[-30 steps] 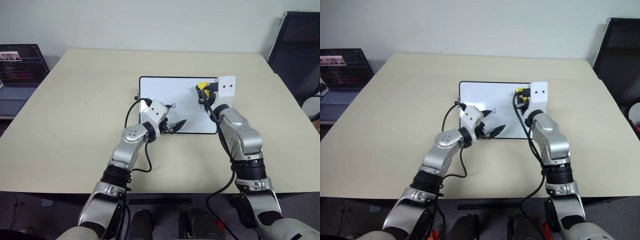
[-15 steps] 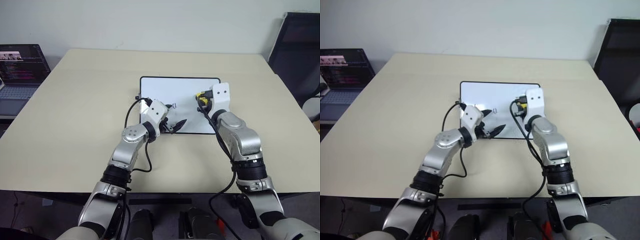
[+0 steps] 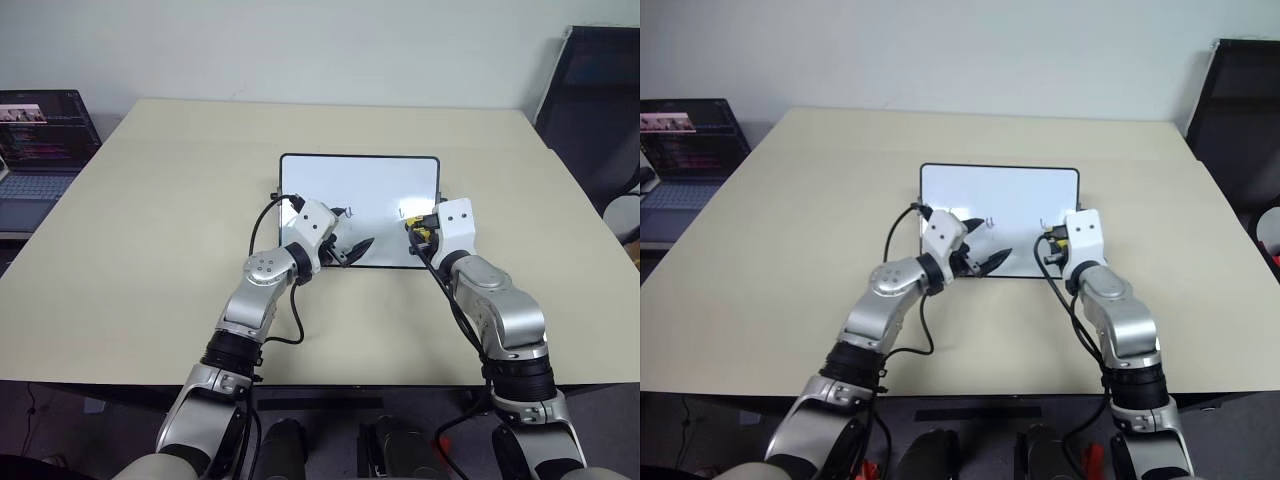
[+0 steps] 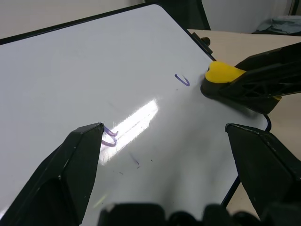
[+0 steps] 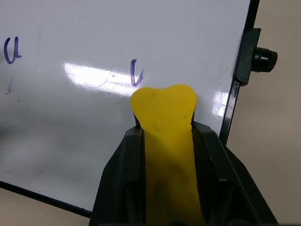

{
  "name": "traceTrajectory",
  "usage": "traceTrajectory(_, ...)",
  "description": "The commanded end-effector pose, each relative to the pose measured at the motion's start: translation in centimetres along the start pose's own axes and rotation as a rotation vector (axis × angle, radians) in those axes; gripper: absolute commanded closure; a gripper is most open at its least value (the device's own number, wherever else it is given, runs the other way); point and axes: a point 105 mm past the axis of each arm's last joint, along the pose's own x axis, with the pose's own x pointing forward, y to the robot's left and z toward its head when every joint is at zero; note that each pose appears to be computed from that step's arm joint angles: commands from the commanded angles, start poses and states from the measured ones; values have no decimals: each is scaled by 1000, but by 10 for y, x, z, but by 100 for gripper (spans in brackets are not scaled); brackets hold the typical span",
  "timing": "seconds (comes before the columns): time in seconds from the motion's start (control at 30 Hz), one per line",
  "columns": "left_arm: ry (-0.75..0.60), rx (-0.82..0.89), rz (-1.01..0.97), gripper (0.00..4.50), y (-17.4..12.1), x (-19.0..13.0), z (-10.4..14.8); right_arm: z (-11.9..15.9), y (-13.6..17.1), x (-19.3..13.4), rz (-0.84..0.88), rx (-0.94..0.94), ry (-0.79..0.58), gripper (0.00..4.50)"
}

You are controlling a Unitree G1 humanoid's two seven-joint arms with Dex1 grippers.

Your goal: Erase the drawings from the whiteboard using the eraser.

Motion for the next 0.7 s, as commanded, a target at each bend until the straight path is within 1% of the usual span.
traceTrajectory(0.03, -52, 21, 5, 0, 0, 0, 15, -6, -8, -1, -21, -8, 26, 354)
traceTrajectory(0.1, -52, 21, 4, 0, 0, 0, 15, 6, -8, 0, -20, 3, -22, 354)
traceTrajectory(0.23, -56, 22, 6, 0, 1, 1, 16, 39, -6, 4, -15, -15, -173, 354)
traceTrajectory(0.3, -59, 22, 3, 0, 0, 2, 17, 50, -4, 7, -8, -18, -227, 354)
traceTrajectory(0.47, -62, 22, -1, 0, -2, 4, 18, 67, 7, 15, 26, -28, -301, 354)
traceTrajectory(0.57, -59, 23, 4, 0, 0, 2, 17, 62, 14, 21, 43, -56, -269, 354)
traceTrajectory(0.7, -56, 24, 15, 0, 2, 0, 16, 32, 14, 26, 40, -120, -131, 354)
